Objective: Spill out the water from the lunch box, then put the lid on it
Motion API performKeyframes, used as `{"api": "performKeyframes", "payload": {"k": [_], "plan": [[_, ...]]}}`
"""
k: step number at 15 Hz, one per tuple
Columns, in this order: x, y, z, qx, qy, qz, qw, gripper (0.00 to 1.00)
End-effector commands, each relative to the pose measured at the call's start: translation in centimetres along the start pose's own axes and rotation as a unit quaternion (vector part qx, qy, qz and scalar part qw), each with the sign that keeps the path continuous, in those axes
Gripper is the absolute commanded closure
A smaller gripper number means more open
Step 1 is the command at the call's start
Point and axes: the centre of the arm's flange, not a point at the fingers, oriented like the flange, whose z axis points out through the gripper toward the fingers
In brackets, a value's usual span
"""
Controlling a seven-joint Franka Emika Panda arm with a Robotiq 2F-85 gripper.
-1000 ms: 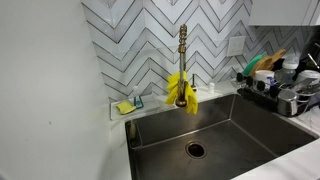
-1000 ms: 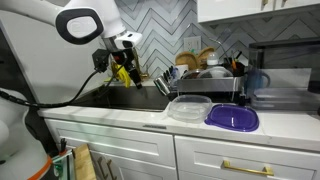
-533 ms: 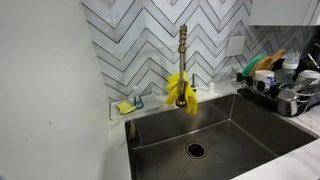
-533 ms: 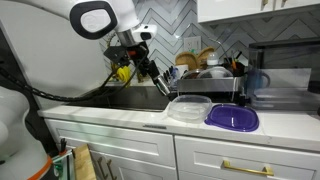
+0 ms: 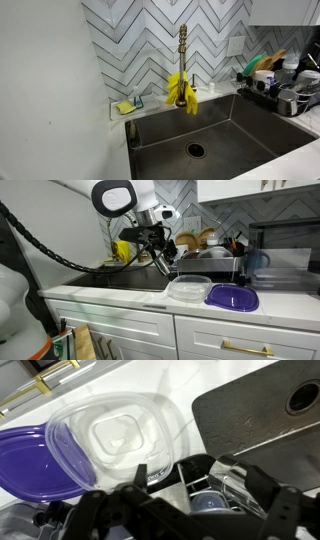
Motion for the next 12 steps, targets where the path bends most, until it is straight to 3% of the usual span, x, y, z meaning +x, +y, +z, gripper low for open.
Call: {"api": "performKeyframes", "payload": {"k": [1, 3, 7, 12], "plan": [[0.1, 0.3, 0.2, 0.001, 0.004, -0.012, 0.9999, 0.00], [0.9, 3.1, 1.3, -0.029, 0.024, -0.009, 0.9993, 0.00], [1.4, 7.5, 2.3, -0.033, 0.012, -0.026, 0.9990, 0.00], [2.7, 10.6, 4.8, -0.044, -0.002, -0.001, 0.9990, 0.00]]}}
